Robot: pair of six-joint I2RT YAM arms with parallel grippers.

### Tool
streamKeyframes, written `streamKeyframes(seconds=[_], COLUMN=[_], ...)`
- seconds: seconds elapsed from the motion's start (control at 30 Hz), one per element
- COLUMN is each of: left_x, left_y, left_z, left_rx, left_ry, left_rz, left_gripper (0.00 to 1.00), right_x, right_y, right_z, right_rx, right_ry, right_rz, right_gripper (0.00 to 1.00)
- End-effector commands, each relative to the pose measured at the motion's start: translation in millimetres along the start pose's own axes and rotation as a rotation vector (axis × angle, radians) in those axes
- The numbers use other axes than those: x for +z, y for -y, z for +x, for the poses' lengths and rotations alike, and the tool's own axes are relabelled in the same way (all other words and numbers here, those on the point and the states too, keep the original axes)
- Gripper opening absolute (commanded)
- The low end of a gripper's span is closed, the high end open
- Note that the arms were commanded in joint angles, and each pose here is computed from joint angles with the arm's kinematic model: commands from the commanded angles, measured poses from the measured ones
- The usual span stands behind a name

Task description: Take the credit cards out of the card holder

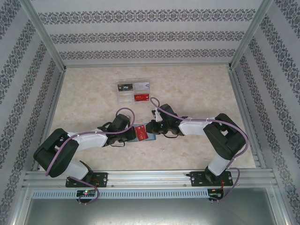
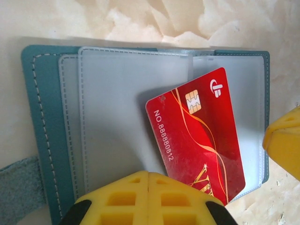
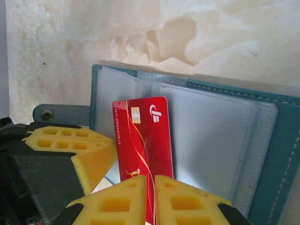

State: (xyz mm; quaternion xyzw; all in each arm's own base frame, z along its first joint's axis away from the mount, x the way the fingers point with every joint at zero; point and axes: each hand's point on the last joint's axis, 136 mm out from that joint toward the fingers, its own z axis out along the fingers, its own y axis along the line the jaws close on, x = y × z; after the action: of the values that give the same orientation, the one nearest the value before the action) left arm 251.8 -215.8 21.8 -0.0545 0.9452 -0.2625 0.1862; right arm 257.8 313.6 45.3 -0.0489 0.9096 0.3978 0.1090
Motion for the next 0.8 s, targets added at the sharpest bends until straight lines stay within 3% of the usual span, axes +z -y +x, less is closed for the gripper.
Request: streamKeyframes(seconds=[0.0,0.43,0.77], left_x=[1.6,-20.0,2.0], left_y=[10.4,27.2,21.5], left_z=[-3.2,-12.8,-5.0], left_rx=[0.014,0.048,0.046], left_ry=[0.012,0.056,0.005], left_rz=[0.023,0.037,0.005], left_gripper=[0.05,0.05,0.05], right_x=[3.0,9.3,12.1], right_y=[3.5,13.2,13.6], right_z=[2.0,-0.2,2.6], right_rx=[0.006,-0.027,-0.025], right_ry=[-0.005,-0.027,-0.041], right_rz=[0.001,0.034,0.025], right_gripper=[0.15,0.22,0.23])
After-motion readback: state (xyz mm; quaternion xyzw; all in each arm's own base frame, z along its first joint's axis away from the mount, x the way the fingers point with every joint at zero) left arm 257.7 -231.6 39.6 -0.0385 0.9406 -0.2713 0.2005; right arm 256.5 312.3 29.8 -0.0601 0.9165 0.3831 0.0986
